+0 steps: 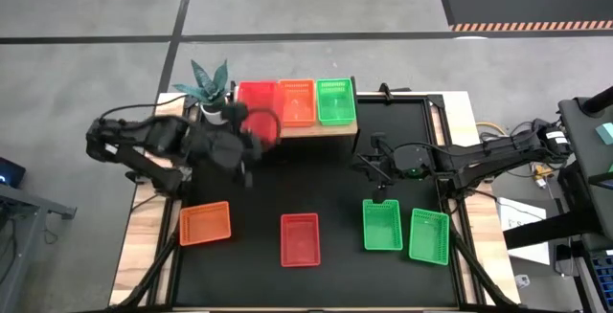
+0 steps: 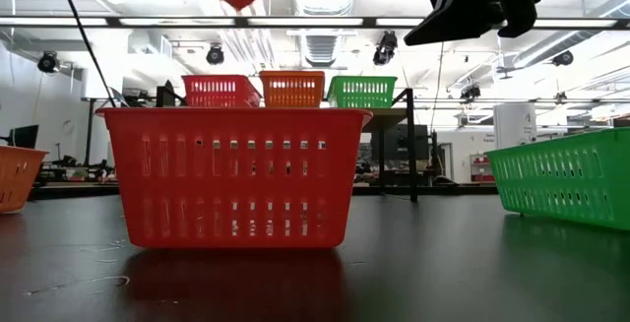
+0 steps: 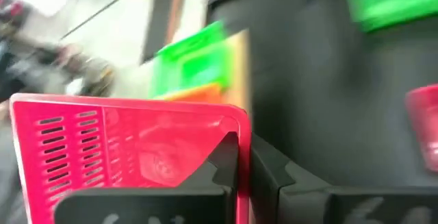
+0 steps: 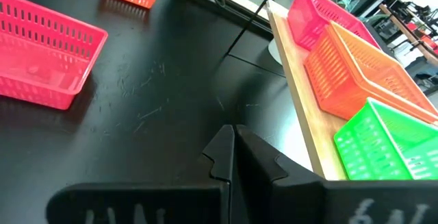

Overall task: Stack baskets on shelf by color
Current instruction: Stack the top red basket on top of the other red basket on the shelf, then stack the left green basket on top of the other green basket on the shelf

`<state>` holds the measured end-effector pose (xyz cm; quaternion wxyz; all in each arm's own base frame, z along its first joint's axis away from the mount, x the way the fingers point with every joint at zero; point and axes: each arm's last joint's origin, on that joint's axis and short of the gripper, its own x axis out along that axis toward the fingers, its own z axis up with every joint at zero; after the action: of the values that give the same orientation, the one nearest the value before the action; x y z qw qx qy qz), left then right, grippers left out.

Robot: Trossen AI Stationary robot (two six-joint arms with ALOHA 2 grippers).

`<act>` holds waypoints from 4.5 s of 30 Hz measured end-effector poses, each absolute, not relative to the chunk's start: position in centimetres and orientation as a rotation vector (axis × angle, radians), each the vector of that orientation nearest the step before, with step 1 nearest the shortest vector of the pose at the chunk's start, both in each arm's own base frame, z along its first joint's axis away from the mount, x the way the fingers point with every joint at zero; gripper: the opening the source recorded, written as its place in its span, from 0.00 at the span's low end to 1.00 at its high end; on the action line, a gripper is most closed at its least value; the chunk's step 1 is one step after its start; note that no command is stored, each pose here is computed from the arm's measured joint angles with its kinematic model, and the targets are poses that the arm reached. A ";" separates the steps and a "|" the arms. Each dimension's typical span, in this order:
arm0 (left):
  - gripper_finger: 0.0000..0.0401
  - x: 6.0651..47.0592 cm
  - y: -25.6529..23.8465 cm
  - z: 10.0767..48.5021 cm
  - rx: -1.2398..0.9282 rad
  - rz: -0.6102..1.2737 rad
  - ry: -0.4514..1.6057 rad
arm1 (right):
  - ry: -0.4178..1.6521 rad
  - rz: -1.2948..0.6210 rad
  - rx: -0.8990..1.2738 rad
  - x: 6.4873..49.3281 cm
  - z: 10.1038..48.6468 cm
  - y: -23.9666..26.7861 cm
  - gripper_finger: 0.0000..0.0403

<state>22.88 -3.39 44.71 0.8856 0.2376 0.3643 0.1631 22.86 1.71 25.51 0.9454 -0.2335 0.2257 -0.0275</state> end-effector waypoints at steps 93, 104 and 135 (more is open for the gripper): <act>0.17 26.6 9.2 38.0 0.290 0.325 1.207 | 0.475 -0.055 -0.467 22.8 25.2 1.7 0.02; 0.17 26.0 7.9 36.7 0.196 0.334 1.169 | 0.487 -0.052 -0.470 22.7 24.8 1.7 0.02; 0.17 23.5 -9.5 29.3 0.338 -0.096 0.533 | 0.583 0.300 0.006 25.0 25.7 10.5 0.02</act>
<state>23.55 -9.52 29.25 0.9495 0.1661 0.2619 -0.0470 25.00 10.46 25.66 0.9468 0.0030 0.2863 0.1472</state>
